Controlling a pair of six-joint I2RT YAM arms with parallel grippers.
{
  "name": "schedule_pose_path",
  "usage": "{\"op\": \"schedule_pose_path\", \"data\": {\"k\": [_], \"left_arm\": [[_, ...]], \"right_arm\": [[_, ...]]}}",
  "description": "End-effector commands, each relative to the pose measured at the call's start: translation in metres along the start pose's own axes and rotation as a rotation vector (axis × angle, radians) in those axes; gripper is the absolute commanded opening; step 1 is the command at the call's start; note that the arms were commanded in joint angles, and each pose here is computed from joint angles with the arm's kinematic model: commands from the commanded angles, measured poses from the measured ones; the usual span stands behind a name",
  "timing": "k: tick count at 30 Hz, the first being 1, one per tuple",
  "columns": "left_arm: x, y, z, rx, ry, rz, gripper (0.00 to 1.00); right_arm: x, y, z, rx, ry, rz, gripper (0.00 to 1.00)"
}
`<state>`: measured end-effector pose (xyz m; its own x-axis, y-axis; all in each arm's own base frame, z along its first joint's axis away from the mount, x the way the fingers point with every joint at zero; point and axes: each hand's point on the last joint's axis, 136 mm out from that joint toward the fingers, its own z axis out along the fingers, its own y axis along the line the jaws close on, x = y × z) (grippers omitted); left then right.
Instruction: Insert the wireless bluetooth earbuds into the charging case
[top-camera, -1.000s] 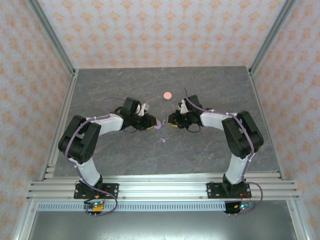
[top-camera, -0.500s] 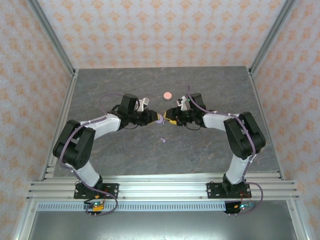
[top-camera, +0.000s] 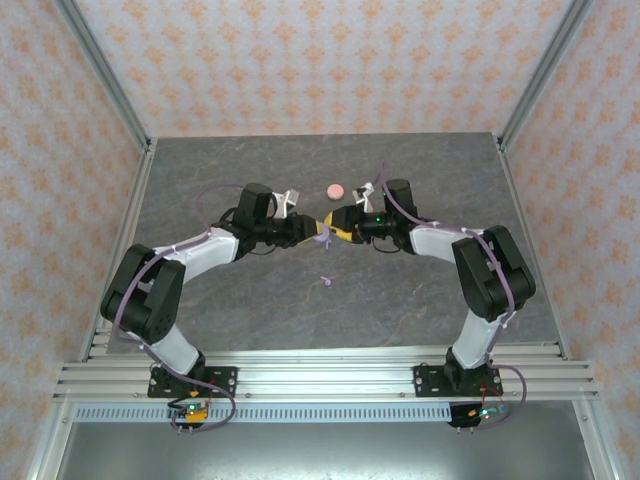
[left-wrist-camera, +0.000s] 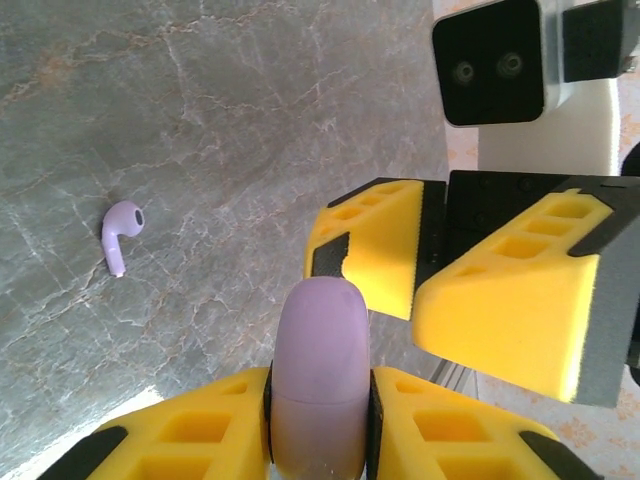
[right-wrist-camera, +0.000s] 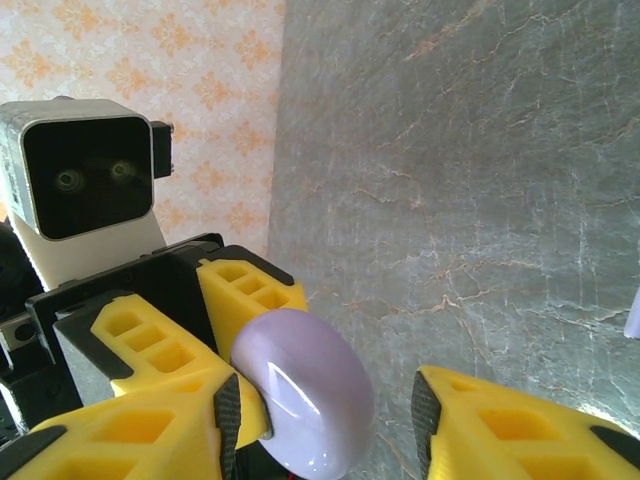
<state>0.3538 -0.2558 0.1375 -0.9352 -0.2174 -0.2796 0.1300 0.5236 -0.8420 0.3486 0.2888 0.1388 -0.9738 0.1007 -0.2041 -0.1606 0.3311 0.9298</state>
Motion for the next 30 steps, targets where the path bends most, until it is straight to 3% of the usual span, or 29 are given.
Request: {"op": "schedule_pose_path", "data": {"k": [1,20,30], "left_arm": [[-0.012,-0.040,-0.011,0.086,-0.035,0.069,0.28],[-0.028,-0.062,-0.016,0.138,-0.082,0.072,0.28],[-0.026,-0.064,-0.014,0.140,-0.077,0.074,0.28]], "right_arm": [[-0.007,0.027,-0.011,-0.073,-0.020,-0.074,0.51],[-0.007,0.049,-0.016,-0.170,-0.023,-0.096,0.51],[-0.012,0.054,-0.016,-0.206,-0.040,-0.083,0.45]]}}
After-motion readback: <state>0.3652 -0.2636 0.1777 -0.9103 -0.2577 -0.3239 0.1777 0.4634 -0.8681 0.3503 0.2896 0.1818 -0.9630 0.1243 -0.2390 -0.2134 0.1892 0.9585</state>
